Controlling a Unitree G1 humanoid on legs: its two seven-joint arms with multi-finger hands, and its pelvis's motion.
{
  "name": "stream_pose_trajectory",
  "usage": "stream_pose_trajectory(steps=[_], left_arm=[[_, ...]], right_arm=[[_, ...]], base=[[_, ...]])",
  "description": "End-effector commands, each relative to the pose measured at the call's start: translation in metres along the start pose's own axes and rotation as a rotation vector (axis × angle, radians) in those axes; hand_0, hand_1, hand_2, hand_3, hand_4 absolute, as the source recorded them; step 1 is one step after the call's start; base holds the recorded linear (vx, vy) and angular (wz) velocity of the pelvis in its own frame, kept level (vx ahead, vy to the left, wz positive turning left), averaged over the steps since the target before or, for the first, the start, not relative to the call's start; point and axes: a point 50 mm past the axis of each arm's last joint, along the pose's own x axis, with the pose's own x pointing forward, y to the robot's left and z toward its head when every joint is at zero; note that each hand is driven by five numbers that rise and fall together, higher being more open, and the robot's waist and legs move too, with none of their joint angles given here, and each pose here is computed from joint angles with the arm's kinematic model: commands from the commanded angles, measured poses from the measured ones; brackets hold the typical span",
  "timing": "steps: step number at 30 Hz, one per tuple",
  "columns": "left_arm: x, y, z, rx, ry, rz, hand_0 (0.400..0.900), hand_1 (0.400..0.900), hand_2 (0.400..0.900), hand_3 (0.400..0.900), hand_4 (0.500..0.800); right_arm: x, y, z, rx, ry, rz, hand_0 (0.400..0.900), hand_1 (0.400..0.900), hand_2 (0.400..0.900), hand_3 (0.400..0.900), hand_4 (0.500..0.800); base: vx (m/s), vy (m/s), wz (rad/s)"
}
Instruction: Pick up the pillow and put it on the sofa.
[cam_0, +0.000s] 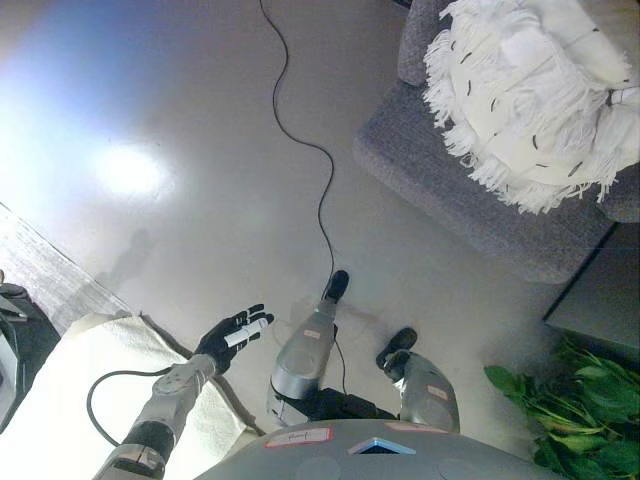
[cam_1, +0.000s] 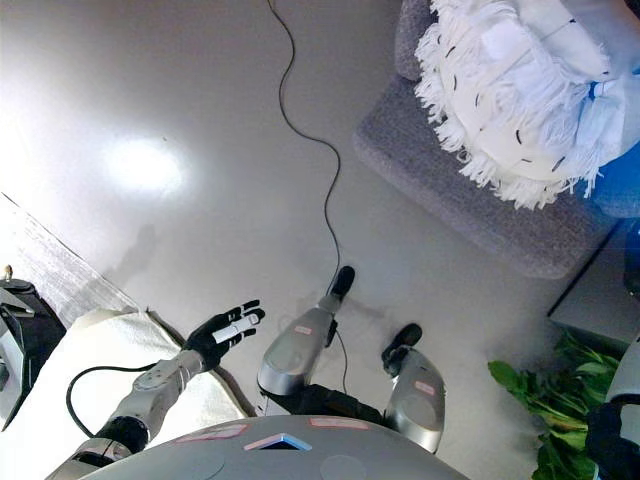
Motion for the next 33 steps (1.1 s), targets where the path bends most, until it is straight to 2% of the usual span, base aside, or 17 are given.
stream_pose_trajectory(steps=[1, 10, 25, 27, 29, 32, 33], left_arm=[[-0.014, 0.007, -0.015, -0.004, 0.024, 0.013, 0.900, 0.900, 0.900, 0.900, 0.800], [-0.012, 0.002, -0.023, -0.013, 0.070, 0.017, 0.900, 0.900, 0.900, 0.900, 0.800], [-0.014, 0.005, -0.044, -0.031, 0.199, 0.081, 0.900, 0.900, 0.900, 0.900, 0.800], [-0.014, 0.006, -0.047, -0.040, 0.208, 0.091, 0.900, 0.900, 0.900, 0.900, 0.800], [-0.013, 0.005, -0.050, -0.050, 0.226, 0.110, 0.900, 0.900, 0.900, 0.900, 0.800], [-0.013, 0.007, -0.055, -0.074, 0.250, 0.137, 0.900, 0.900, 0.900, 0.900, 0.800], [-0.011, 0.006, -0.055, -0.086, 0.255, 0.150, 0.900, 0.900, 0.900, 0.900, 0.800]], right_arm=[[-0.029, -0.065, 0.020, -0.038, -0.085, -0.256, 0.900, 0.900, 0.900, 0.900, 0.800], [-0.024, -0.073, -0.005, -0.071, -0.013, -0.246, 0.900, 0.900, 0.900, 0.900, 0.800], [-0.020, -0.088, -0.057, -0.135, 0.120, -0.227, 0.900, 0.900, 0.900, 0.900, 0.800], [-0.014, -0.079, -0.064, -0.131, 0.110, -0.192, 0.900, 0.900, 0.900, 0.900, 0.800], [-0.001, -0.053, -0.080, -0.052, 0.071, -0.084, 0.900, 0.900, 0.900, 0.900, 0.800], [0.021, 0.022, -0.123, 0.043, 0.041, 0.141, 0.900, 0.900, 0.900, 0.900, 0.800], [0.024, 0.059, -0.146, 0.039, 0.059, 0.249, 0.900, 0.900, 0.900, 0.900, 0.800]], base=[[0.004, -0.013, -0.09], [0.050, -0.002, -0.15], [0.046, 0.005, -0.14], [-0.029, 0.027, -0.10], [-0.046, 0.041, -0.11], [-0.060, 0.036, -0.14], [-0.037, 0.012, -0.19]])
